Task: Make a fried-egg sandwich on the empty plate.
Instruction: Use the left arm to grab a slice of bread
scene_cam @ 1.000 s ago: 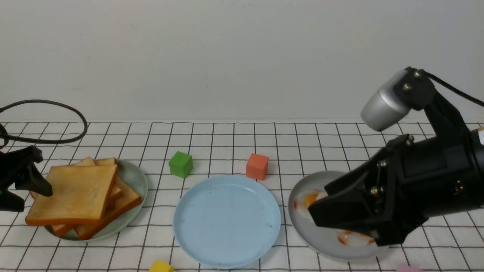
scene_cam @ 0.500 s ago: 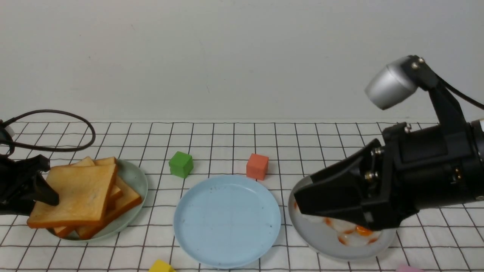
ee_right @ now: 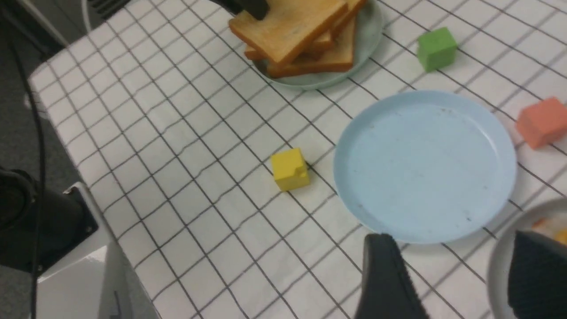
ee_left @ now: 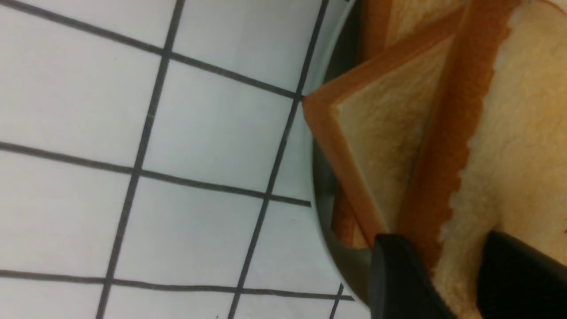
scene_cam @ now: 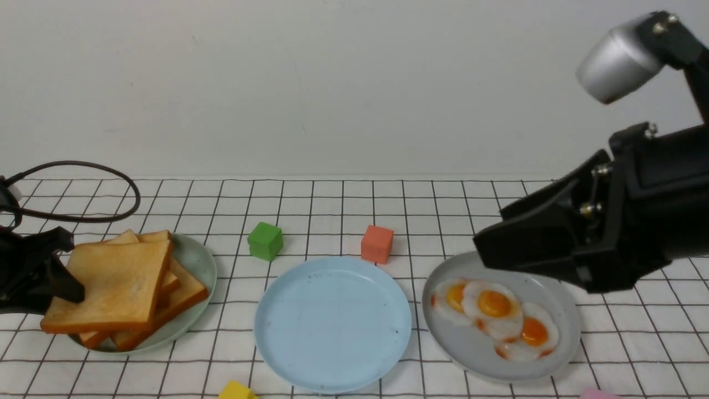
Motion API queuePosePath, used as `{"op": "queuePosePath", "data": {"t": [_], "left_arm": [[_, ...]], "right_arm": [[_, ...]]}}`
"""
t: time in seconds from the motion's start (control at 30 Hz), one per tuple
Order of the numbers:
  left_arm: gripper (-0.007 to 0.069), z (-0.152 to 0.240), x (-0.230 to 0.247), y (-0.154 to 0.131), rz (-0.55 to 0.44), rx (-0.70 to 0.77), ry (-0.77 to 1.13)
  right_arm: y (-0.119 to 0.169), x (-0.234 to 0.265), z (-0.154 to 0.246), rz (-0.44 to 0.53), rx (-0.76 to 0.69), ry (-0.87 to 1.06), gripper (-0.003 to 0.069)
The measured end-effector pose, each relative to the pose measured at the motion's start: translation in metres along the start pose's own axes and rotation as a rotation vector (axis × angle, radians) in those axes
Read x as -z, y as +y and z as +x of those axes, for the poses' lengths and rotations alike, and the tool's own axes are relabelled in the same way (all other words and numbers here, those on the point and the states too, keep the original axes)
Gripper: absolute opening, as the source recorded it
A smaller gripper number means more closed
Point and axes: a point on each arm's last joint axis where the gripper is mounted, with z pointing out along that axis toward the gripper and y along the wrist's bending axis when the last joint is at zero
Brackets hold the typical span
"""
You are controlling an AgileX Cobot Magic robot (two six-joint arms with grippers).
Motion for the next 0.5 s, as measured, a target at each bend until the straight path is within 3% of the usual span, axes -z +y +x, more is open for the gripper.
{"op": "queuePosePath", "data": {"t": [0.2, 0.5], "left_arm": [[0.0237, 0.0, 0.011, -0.004, 0.0, -0.014, -0.03], [0.0199, 0.005, 0.053, -0.024, 0.018, -0.059, -0.136]], "right_arm": [[0.006, 0.023, 0.006, 0.06, -0.08, 0.067, 0.0392], [0.016, 0.032, 0.019, -0.006, -0.025, 0.178, 0.0392]]}}
